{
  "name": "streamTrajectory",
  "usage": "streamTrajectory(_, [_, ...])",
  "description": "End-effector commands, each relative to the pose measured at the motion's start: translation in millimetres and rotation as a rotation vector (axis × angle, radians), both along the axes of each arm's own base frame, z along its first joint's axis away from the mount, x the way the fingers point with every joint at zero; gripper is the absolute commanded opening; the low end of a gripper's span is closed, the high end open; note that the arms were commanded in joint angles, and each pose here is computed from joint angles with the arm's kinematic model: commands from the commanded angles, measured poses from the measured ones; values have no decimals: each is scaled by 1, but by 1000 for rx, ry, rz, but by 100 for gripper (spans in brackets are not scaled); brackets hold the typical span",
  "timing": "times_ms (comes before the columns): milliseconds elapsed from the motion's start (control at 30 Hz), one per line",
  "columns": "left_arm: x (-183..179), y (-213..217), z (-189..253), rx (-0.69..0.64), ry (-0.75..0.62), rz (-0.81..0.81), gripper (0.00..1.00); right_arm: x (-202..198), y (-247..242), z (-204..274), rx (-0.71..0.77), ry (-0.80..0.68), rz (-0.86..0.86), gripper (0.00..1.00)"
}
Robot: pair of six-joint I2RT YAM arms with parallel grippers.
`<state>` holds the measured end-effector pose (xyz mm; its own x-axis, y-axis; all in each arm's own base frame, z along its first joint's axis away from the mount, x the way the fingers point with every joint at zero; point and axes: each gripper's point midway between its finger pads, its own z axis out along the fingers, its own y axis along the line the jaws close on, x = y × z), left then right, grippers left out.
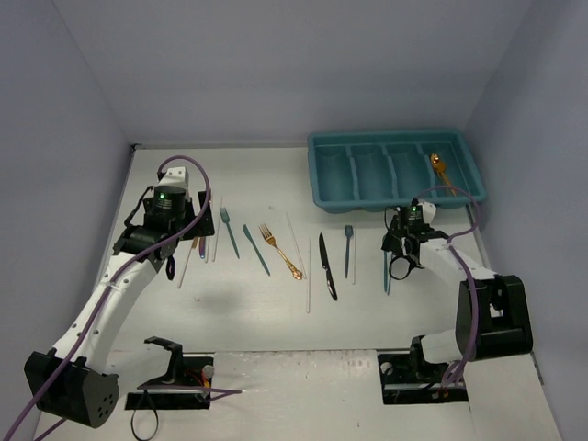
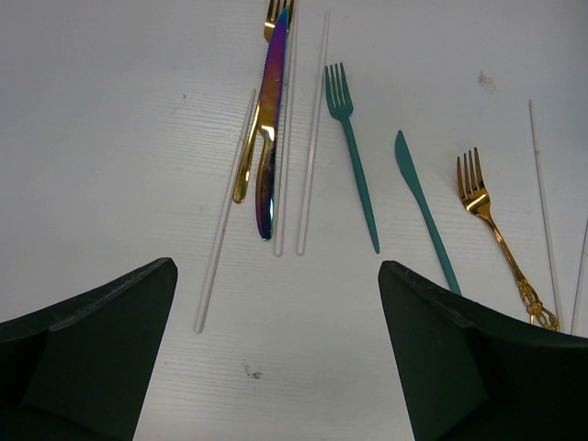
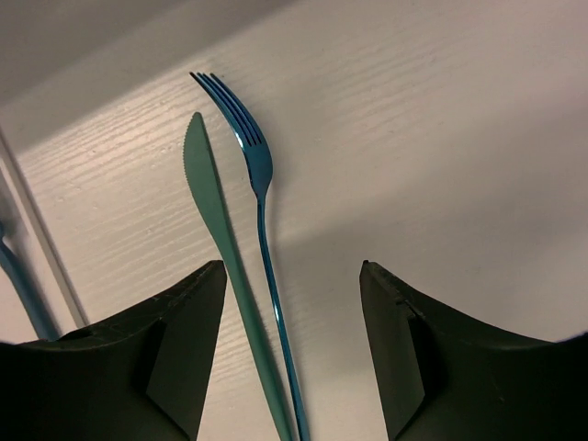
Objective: Sort the eating utensils into containers
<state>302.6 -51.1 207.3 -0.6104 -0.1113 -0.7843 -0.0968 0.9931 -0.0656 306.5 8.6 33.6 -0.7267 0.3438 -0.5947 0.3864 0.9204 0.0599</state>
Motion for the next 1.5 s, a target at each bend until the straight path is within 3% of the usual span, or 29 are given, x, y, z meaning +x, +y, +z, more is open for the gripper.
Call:
streamTrajectory(0, [9, 3, 16, -3, -70, 14, 90, 14, 6, -5, 45, -36, -29, 56])
streamTrajectory(167, [8, 3, 14, -4, -66, 13, 90, 16, 7, -15, 51, -8, -36, 50])
streamTrajectory(633, [8, 1, 13, -11, -60, 8, 90, 11, -4, -19, 64, 0, -92, 21])
streamTrajectory(867, [9, 0, 12, -12, -58, 7, 90, 12, -3, -18, 73, -1, -68, 3])
streamTrajectory(967, [9, 0, 12, -15, -57, 4, 90, 15, -1, -10, 71, -22, -47, 0])
streamTrajectory(1100, [9, -1, 11, -18, -55, 1, 90, 24, 0, 18, 53, -95, -11, 0])
streamTrajectory(1233, [9, -2, 10, -21, -51, 0, 90, 48, 15, 82, 54, -236, 67, 0])
streamTrajectory(1467, [10, -3, 9, -22, -46, -4, 90, 111, 74, 189, 107, -443, 349, 0])
